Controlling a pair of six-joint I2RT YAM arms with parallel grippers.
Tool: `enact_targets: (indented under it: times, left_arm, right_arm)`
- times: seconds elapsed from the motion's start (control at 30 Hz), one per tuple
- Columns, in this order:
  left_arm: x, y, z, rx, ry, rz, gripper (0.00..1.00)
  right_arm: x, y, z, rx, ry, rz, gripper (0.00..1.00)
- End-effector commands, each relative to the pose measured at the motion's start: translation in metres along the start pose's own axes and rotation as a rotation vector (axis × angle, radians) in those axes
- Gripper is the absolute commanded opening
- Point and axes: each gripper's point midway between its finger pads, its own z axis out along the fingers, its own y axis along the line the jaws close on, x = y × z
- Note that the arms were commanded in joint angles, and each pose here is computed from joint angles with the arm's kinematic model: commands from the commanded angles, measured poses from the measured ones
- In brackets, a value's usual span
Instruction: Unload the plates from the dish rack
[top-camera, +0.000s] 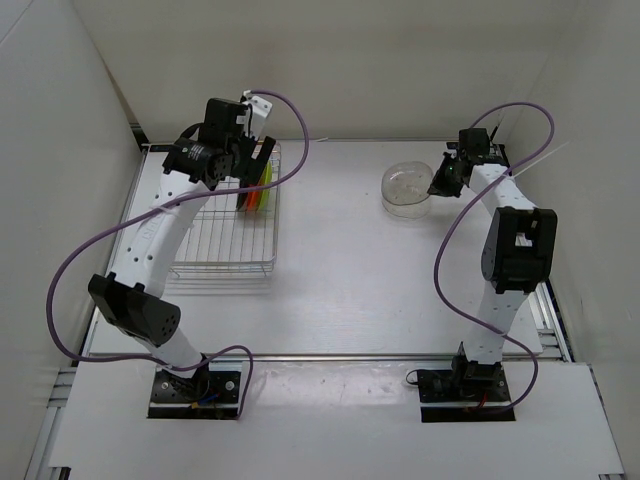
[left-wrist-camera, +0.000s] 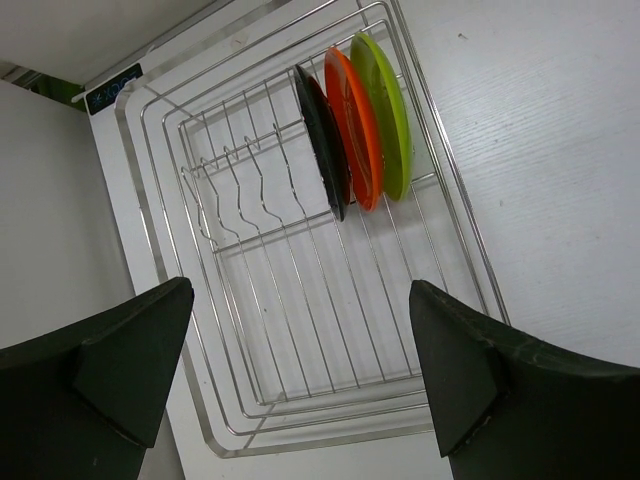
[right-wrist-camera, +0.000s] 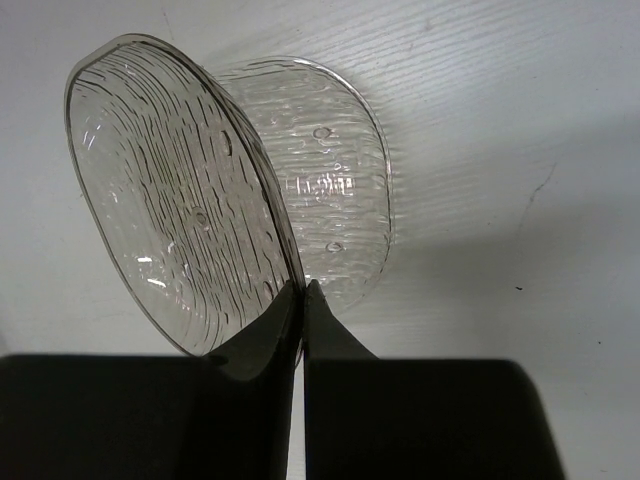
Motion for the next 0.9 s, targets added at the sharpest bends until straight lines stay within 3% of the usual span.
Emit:
enact_targets:
  times: [0.0,0.87]
  left_arm:
    - [-0.019,0.012,-0.03,-0.01,-0.093,-0.031,1.0]
    - [-0.02,0.015,-0.033,-0.022,-0.098,-0.023,1.0]
  right_arm:
    - [-0.02,0.01,-0.008,-0.026,-0.05,0.028,0.0]
    - [-0.004,-0.011,0.019,-0.001,0.032,0.097,0.0]
